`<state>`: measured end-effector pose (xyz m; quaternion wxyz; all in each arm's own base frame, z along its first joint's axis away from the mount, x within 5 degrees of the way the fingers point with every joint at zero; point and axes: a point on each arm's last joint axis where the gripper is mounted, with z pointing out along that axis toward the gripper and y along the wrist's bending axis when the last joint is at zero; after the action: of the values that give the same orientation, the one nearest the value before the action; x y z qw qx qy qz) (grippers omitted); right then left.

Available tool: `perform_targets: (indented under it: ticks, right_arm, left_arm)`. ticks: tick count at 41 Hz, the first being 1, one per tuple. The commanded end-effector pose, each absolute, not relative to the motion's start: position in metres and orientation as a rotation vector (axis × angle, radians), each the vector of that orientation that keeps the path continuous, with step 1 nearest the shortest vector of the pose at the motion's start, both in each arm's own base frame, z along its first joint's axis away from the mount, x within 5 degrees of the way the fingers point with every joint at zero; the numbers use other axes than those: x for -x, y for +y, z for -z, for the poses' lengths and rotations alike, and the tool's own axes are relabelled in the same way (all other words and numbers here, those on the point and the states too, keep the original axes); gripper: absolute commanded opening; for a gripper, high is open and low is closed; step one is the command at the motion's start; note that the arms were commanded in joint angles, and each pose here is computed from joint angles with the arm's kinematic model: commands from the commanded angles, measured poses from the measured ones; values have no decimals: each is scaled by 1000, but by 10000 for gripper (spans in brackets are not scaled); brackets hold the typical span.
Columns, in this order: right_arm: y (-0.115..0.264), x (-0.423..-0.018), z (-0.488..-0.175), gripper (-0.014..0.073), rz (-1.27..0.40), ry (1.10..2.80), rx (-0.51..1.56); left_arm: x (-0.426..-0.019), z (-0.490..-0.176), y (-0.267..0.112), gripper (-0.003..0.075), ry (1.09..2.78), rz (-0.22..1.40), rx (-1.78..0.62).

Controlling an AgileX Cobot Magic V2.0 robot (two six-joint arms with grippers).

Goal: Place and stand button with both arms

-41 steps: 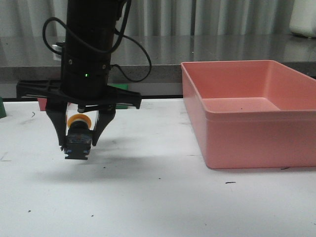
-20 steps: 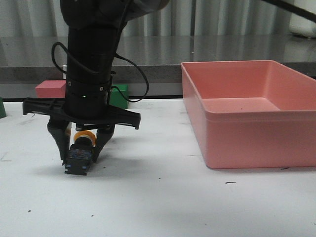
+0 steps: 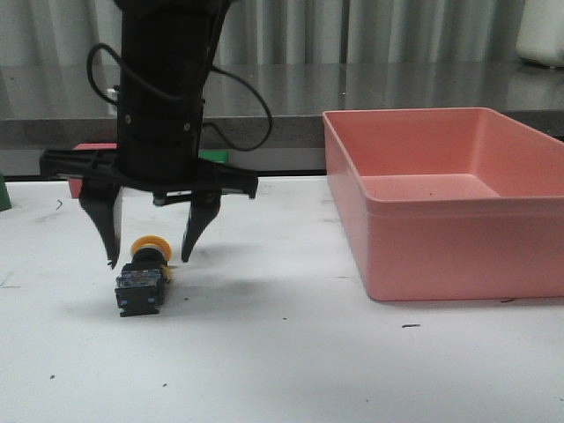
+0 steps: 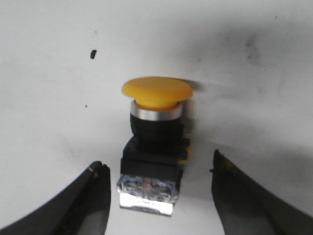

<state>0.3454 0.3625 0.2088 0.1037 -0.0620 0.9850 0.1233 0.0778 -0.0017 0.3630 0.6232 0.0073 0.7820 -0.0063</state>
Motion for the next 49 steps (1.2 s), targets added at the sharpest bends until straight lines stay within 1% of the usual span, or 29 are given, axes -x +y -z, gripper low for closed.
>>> perform_targets:
  ticks: [1,6,10,16,21,24,29,34,42,49]
  right_arm:
    - [341,-338,-286,475,-357,2734,352]
    - [323,-324,-326,475,-271,2651,591]
    - [308,-309,-363,470,-259,2538,778]
    - [285,-287,-403,470,-270,2421,883]
    - [259,-260,-428,470,-294,2326,903]
    - [241,-243,-438,470,-312,2270,900]
    - [210,-212,-446,470,-335,2196,895]
    - [176,-179,-446,470,-355,2120,889]
    - [126,-130,-436,470,-381,2015,856]
    - [87,-91,-418,470,-412,1934,822]
  left_arm:
    - [-80,-377,-2,596,1706,23,-3]
    - [-80,-377,-2,596,1706,23,-3]
    - [-80,-377,-2,596,1706,23,-3]
    - [-80,-377,-2,596,1706,23,-3]
    - [-80,-377,-2,596,1706,23,-3]
    - [-80,-377,-2,596,1706,23,-3]
    - [-80,-377,-2,596,1706,23,-3]
    - [-80,-377,-2,596,1706,23,-3]
    - [-80,-377,-2,596,1706,23,-3]
    - [-80,-377,-2,596,1706,23,-3]
